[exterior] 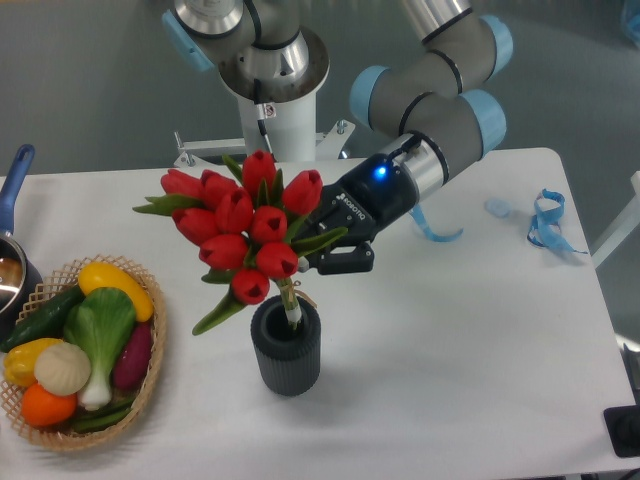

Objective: Insert the flowers into the vase
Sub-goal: 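Lower the tulip stems down into the vase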

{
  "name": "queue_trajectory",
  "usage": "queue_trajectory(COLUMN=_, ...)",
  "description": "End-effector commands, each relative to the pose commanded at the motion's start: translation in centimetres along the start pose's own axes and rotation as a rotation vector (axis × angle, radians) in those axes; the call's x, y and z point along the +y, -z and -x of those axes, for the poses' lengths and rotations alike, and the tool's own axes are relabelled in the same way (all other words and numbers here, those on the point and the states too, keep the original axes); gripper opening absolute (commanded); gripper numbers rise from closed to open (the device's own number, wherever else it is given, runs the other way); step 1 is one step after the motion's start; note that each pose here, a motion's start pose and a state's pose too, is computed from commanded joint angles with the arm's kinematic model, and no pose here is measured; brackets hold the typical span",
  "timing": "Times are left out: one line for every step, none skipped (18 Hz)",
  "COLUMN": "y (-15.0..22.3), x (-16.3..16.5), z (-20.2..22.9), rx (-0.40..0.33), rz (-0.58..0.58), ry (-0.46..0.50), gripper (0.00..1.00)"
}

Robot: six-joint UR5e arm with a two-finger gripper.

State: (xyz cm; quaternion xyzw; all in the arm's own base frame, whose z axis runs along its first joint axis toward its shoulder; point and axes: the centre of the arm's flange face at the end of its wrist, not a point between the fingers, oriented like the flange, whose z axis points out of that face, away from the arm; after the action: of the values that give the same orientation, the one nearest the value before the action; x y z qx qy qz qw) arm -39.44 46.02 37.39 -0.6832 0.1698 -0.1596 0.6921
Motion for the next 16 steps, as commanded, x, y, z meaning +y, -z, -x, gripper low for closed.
queue_trajectory(y=-0.3, x=0.5, z=-0.2, rx=0.006, rz=0.000, ry=0.009, gripper=0.07)
queue_trajectory(y=-0.5, x=1.1, z=-0.2, rx=0.009, rz=0.000, ry=0.020, gripper=0.07)
queue_trajectory(y=-0.5, x=1.5, z=-0.2, rx=0.009, rz=0.001, ry=0.028, gripper=0.07)
queue_trajectory(y=-0.5, x=2.0, z=-0.3, rx=0.008, rz=0.004, ry=0.038, gripper=0.07)
queue_trajectory(y=-0.5, x=2.2, z=-0.4, rx=0.007, rz=0.006, ry=0.042, gripper=0.07)
queue_trajectory(y=-0.5, x=2.6, z=-0.4, rx=0.007, rz=0.007, ry=0.049, gripper=0.07)
queue_trajectory(y=-0.6, x=3.0, z=-0.5, rx=0.009, rz=0.008, ry=0.057, gripper=0.07)
queue_trajectory(y=-0.6, x=3.6, z=-0.4, rx=0.009, rz=0.008, ry=0.066, gripper=0.07)
queue_trajectory(y=-0.6, x=4.3, z=-0.4, rx=0.009, rz=0.008, ry=0.071, gripper=0.07)
queue_trajectory(y=-0.6, x=4.9, z=-0.4, rx=0.009, rz=0.008, ry=0.069, gripper=0.07)
queue_trajectory(y=-0.5, x=6.2, z=-0.4, rx=0.008, rz=0.009, ry=0.068, gripper=0.08)
queue_trajectory(y=-0.5, x=7.2, z=-0.5, rx=0.008, rz=0.009, ry=0.054, gripper=0.09)
queue_trajectory(y=-0.5, x=8.2, z=-0.6, rx=0.008, rz=0.009, ry=0.045, gripper=0.09)
queue_trajectory(y=-0.4, x=9.2, z=-0.7, rx=0.007, rz=0.009, ry=0.043, gripper=0.09)
queue_trajectory(y=-0.3, x=9.5, z=-0.8, rx=0.004, rz=0.009, ry=0.042, gripper=0.09)
queue_trajectory(y=-0.3, x=9.7, z=-0.8, rx=0.004, rz=0.009, ry=0.045, gripper=0.10)
